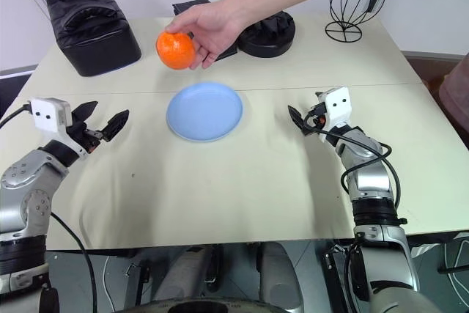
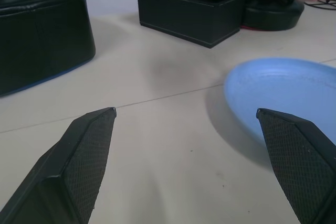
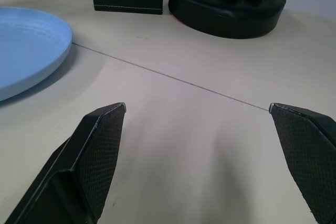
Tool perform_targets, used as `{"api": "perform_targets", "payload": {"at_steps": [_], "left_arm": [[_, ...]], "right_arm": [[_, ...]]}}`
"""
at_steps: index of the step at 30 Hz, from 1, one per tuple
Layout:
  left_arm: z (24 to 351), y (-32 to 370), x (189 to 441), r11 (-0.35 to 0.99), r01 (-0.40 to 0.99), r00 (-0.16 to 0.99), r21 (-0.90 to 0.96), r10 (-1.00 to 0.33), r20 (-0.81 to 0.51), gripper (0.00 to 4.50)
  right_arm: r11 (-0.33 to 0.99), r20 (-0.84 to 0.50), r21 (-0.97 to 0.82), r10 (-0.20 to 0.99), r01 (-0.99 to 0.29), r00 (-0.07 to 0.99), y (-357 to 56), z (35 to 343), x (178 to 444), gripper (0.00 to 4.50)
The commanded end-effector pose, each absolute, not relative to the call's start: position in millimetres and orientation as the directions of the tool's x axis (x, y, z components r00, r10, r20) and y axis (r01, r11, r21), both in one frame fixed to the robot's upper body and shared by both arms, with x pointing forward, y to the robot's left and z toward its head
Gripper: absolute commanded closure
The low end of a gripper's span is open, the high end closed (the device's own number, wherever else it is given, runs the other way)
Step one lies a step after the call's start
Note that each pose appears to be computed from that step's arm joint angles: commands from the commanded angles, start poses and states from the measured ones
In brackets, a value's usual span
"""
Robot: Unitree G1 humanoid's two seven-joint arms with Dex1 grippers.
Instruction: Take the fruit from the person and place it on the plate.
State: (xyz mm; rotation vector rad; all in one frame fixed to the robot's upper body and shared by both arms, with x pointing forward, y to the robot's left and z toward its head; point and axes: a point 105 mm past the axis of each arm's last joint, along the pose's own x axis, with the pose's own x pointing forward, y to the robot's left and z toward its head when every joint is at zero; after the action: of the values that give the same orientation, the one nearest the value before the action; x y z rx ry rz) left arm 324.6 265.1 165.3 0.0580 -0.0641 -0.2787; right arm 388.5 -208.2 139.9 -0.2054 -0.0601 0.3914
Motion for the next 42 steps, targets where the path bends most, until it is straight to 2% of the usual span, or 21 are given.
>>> {"api": "perform_targets", "payload": {"at_steps": [1,3,5,9,12,16,18,21,24,31,39,42], "left_arm": [[179,273,321,0.965,0.245,0.961,0.097,-0.255,0.104,0.0],[179,274,320,0.965,0.242,0.962,0.098,-0.252,0.104,0.0],[179,274,320,0.965,0.242,0.962,0.1,-0.252,0.104,0.0],[180,275,320,0.965,0.241,0.962,0.103,-0.252,0.105,0.0],[180,276,319,0.964,0.242,0.962,0.106,-0.253,0.103,0.0],[181,275,320,0.961,0.25,0.96,0.117,-0.261,0.1,0.0],[194,265,320,0.94,0.312,0.937,0.137,-0.328,0.117,0.0],[227,229,320,0.858,0.482,0.843,0.178,-0.51,0.172,0.0],[238,209,329,0.813,0.547,0.794,0.201,-0.58,0.185,0.0],[239,183,366,0.779,0.598,0.752,0.188,-0.627,0.202,0.0],[239,167,390,0.777,0.598,0.747,0.194,-0.629,0.216,0.0],[243,164,393,0.775,0.602,0.735,0.191,-0.632,0.247,0.87]], "right_arm": [[0.9,0.054,-0.225,0.393,-0.373,0.918,-208,151,389,0.02],[0.89,0.064,-0.219,0.422,-0.4,0.904,-202,156,388,0.02],[0.853,0.089,-0.167,0.513,-0.495,0.854,-186,166,380,0.02],[0.676,0.116,-0.061,0.735,-0.734,0.667,-149,191,348,0.02],[0.608,0.097,-0.055,0.793,-0.792,0.601,-136,201,335,0.02],[0.608,0.076,-0.089,0.794,-0.789,0.603,-132,205,334,0.02],[0.623,0.08,-0.097,0.782,-0.776,0.618,-134,207,336,0.02],[0.64,0.06,-0.115,0.768,-0.76,0.638,-137,203,340,0.02],[0.646,0.058,-0.121,0.762,-0.754,0.644,-136,201,343,0.02],[0.658,0.066,-0.129,0.752,-0.742,0.656,-132,198,345,0.02],[0.696,0.071,-0.124,0.717,-0.707,0.694,-139,193,340,0.02],[0.706,0.073,-0.123,0.708,-0.698,0.703,-140,191,340,0.0]]}}
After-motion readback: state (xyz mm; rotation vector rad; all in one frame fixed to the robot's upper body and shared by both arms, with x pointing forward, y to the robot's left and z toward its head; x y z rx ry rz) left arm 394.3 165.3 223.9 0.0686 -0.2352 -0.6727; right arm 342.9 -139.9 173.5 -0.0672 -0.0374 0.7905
